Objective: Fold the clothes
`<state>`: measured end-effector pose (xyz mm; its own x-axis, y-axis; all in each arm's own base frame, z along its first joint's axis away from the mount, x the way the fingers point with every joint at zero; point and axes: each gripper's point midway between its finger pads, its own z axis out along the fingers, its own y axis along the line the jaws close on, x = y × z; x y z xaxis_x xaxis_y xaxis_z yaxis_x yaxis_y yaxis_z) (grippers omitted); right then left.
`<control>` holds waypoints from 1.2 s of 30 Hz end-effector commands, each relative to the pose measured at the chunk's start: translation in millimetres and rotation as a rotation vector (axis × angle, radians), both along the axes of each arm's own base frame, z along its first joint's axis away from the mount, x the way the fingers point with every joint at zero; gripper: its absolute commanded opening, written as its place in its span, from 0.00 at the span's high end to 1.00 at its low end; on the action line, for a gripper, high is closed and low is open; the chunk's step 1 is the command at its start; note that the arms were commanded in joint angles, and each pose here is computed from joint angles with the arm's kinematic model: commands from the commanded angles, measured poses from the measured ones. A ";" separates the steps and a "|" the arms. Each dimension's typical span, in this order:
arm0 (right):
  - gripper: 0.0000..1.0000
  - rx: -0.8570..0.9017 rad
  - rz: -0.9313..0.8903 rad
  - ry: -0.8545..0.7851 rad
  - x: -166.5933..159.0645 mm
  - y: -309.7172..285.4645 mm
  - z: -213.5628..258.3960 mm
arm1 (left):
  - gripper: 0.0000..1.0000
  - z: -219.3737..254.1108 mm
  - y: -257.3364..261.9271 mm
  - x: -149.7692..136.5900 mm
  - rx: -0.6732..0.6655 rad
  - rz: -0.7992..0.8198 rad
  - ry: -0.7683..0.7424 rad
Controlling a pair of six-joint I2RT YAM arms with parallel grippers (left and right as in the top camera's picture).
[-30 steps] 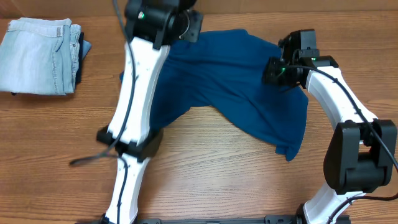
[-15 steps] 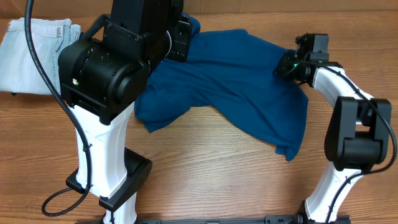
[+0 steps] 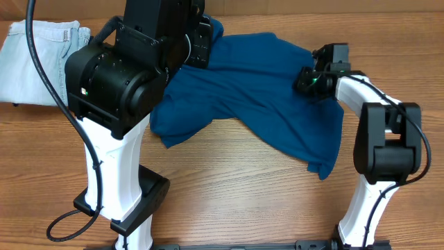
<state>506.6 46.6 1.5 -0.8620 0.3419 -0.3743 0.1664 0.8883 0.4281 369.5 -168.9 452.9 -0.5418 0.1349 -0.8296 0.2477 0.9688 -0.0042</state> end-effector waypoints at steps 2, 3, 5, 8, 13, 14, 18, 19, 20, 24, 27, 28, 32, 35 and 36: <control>0.94 -0.101 -0.077 0.078 -4.3 -34.4 -64.3 | 0.61 9.2 6.7 -6.2 -0.014 0.024 -0.023; 0.94 -0.103 -0.093 0.080 -3.5 -42.1 -71.8 | 0.61 9.2 6.7 -6.2 -0.014 0.024 -0.023; 0.94 -0.105 -0.131 0.073 -1.0 -60.7 -80.1 | 0.60 9.2 6.7 -6.2 -0.014 0.024 -0.023; 0.94 -0.109 -0.202 0.019 11.0 -97.3 -71.4 | 0.60 9.2 6.9 -6.2 -0.013 0.024 -0.023; 0.94 -0.099 -0.260 -0.094 42.0 -148.0 -34.2 | 0.60 9.3 7.4 -6.0 -0.012 0.027 -0.024; 0.94 -0.093 -0.266 -0.115 47.4 -154.5 -26.7 | 0.60 9.3 7.4 -6.0 -0.011 0.027 -0.024; 0.93 -0.044 -0.251 -0.199 68.6 -165.2 6.1 | 0.60 9.3 7.6 -6.0 -0.011 0.028 -0.024; 0.87 -0.027 -0.208 -0.224 72.7 -160.2 14.8 | 0.60 9.5 8.5 -5.6 -0.008 0.033 -0.026; 0.76 -0.007 -0.164 -0.238 75.8 -153.7 23.2 | 0.60 9.6 10.6 -4.9 -0.002 0.044 -0.029; 0.55 0.060 -0.082 -0.201 76.4 -131.8 49.5 | 0.57 10.4 14.8 -3.8 0.011 0.065 -0.037; 0.51 0.110 -0.010 -0.162 70.9 -106.4 76.3 | 0.55 6.3 14.6 -1.9 0.022 0.068 -0.024; 0.50 0.124 0.014 -0.148 67.9 -96.2 85.2 | 0.55 3.7 14.0 -1.0 0.025 0.069 -0.015; 0.48 0.203 0.114 -0.040 41.3 -40.2 107.3 | 0.51 -10.8 16.4 5.8 0.025 0.124 0.035; 0.44 0.248 0.211 0.082 11.5 9.8 101.4 | 0.48 -26.3 20.7 12.6 0.030 0.161 0.089; 0.44 0.262 0.265 0.114 0.2 28.2 99.7 | 0.47 -32.2 21.2 14.6 0.034 0.166 0.109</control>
